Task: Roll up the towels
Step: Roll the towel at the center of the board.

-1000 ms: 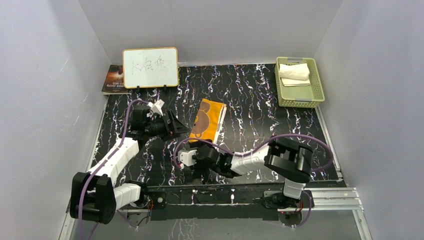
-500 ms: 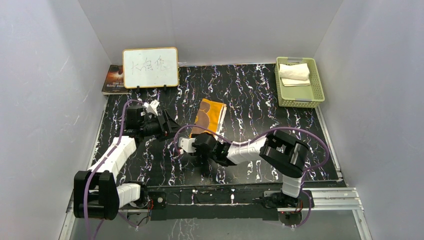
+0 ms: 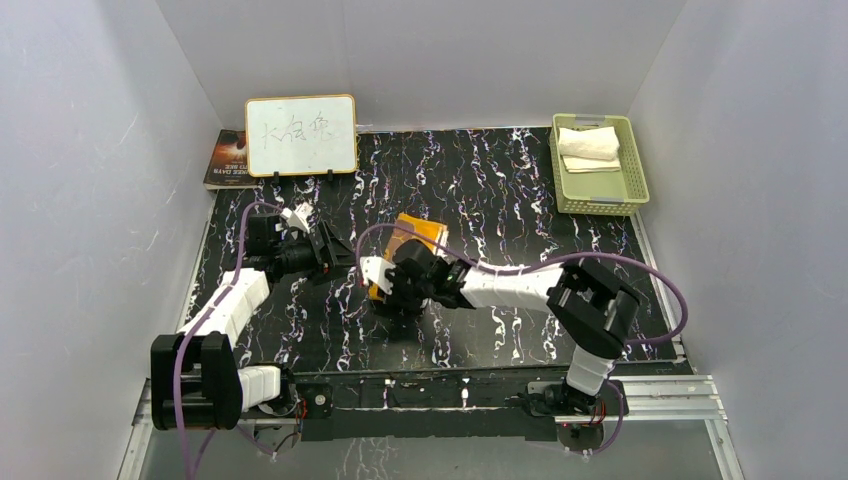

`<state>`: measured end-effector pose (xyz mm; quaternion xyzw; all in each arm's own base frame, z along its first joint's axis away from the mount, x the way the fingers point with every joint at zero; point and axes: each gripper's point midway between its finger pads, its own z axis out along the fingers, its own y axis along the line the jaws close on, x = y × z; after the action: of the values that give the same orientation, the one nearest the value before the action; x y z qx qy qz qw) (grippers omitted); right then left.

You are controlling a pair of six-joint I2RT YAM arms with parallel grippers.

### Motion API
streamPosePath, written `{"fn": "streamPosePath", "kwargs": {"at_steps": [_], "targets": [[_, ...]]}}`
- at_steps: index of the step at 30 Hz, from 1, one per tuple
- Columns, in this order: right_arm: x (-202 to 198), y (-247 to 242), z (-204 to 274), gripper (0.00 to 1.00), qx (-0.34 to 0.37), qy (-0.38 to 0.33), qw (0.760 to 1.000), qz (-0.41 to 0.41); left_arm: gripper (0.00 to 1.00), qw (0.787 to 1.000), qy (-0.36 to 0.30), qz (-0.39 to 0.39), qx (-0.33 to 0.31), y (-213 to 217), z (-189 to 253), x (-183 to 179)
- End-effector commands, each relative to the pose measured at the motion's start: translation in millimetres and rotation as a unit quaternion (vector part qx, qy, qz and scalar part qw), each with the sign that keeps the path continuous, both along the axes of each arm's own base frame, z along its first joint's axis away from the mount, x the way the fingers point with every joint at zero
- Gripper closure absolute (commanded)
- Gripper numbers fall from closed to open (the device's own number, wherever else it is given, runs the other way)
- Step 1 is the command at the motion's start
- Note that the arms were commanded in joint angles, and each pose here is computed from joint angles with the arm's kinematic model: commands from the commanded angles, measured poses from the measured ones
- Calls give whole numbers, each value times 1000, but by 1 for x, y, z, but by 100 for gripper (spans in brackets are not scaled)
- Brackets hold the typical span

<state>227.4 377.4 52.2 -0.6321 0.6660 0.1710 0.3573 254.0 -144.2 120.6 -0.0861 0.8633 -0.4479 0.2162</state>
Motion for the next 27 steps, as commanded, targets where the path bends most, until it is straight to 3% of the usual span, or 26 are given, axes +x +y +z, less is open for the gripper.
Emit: {"fn": "streamPosePath", "kwargs": {"at_steps": [1,8,18,20,23,27], "targets": [[-15,18,49,97,92,123,988,12,27,1000,-7,-11,-7,-1,11,1],[5,3,59,100,170,287,942,-26,27,999,-24,-16,-21,-4,19,-3],[5,19,40,100,148,439,886,-32,28,997,-30,-13,-72,-13,23,-6],[4,20,37,100,150,446,882,-30,34,996,-30,-18,-85,-15,25,-7],[10,15,30,100,163,458,872,-48,51,995,-23,-23,-94,-17,24,-8],[28,4,22,100,183,493,845,-102,71,994,-14,-30,-100,-21,19,-12]]}}
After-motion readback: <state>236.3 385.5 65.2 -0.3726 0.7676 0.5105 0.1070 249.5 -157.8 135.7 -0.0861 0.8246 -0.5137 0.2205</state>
